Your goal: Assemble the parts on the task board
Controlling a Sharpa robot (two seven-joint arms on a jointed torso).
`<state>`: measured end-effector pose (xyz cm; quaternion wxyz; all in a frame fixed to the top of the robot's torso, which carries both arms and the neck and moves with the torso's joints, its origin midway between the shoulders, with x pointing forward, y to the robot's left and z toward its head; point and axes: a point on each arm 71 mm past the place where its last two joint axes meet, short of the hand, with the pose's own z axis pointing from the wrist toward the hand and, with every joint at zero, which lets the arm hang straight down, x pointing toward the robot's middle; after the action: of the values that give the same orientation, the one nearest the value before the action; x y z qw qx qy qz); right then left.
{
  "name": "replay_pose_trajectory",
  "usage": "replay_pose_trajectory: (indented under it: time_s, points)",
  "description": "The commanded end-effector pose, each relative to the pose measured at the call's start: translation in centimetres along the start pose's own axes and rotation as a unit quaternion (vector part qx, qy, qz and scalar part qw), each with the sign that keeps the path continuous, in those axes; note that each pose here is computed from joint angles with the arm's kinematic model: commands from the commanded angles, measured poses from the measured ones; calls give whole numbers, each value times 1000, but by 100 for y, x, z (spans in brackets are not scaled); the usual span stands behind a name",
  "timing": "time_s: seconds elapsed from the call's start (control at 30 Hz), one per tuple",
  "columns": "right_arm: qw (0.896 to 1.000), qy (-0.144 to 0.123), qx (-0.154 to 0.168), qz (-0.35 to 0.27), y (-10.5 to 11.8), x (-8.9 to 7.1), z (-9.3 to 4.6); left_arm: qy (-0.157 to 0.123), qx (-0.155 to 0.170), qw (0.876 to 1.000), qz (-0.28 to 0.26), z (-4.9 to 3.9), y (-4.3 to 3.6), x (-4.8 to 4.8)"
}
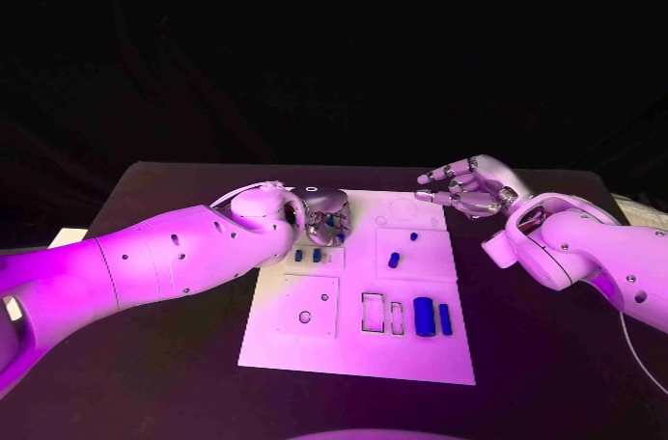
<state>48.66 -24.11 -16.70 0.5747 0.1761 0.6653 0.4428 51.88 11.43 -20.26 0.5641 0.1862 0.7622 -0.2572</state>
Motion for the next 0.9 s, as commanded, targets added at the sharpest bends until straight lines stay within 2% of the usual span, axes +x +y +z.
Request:
replay_pose_trajectory:
  time_s: [0.03, 0.23, 0.53, 0.73, 0.9]
  points:
    - [1000, 4, -7, -2, 15, 14, -1, -10, 7, 1000, -1, -18, 12, 20]
    - [1000, 4, -8, -1, 13, 15, -4, -42, 19, 999, -28, -74, 16, -47]
    - [1000, 3, -8, -2, 7, 13, -9, -63, 18, 996, -63, -193, 65, -139]
    - [1000, 3, -7, -1, 4, 13, -10, -67, 15, 994, -84, -272, 94, -190]
    - [1000, 3, -7, -1, 1, 12, -12, -56, 0, 995, -89, -329, 179, -197]
